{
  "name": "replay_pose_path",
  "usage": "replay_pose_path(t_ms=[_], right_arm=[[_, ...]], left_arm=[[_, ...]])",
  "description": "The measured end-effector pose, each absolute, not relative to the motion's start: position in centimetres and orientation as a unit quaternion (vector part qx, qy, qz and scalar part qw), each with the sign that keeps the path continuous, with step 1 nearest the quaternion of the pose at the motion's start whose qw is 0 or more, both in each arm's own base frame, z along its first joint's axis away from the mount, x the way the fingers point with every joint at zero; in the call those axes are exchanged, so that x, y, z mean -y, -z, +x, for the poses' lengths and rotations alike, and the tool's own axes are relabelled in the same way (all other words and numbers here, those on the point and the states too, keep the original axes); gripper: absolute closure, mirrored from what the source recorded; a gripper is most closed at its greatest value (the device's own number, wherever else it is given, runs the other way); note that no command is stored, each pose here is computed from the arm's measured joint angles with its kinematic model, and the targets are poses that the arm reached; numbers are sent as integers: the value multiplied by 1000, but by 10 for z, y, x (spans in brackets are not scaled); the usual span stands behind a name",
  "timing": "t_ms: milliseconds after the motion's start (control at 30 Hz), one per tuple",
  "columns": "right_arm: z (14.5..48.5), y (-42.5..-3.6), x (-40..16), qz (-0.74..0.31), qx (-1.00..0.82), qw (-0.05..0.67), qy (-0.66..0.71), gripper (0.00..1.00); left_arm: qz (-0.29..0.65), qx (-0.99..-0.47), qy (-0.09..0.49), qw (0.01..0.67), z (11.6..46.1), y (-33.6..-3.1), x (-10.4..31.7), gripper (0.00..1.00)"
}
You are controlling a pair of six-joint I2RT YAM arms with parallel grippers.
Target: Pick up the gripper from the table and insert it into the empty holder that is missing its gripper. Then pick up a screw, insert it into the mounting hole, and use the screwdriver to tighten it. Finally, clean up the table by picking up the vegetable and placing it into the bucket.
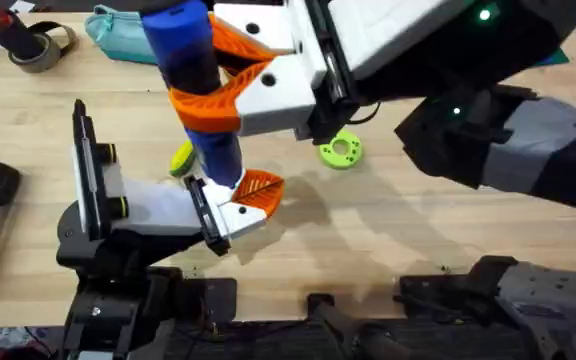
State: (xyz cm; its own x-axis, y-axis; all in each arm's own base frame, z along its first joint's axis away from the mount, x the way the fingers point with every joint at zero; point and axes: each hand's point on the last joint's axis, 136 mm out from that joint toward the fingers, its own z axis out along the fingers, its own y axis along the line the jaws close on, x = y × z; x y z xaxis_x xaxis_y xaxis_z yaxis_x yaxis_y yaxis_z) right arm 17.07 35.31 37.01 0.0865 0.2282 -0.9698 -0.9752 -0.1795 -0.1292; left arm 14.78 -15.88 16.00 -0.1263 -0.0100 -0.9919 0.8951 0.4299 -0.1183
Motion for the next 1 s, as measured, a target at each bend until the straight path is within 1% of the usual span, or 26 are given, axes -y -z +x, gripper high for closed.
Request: replay_pose_path(t_ms=[1000], right_arm=[[172,-365,-355,-520,-361,529,-565,959]], left_arm=[[350,-633,403,561,148,-160,159,987]])
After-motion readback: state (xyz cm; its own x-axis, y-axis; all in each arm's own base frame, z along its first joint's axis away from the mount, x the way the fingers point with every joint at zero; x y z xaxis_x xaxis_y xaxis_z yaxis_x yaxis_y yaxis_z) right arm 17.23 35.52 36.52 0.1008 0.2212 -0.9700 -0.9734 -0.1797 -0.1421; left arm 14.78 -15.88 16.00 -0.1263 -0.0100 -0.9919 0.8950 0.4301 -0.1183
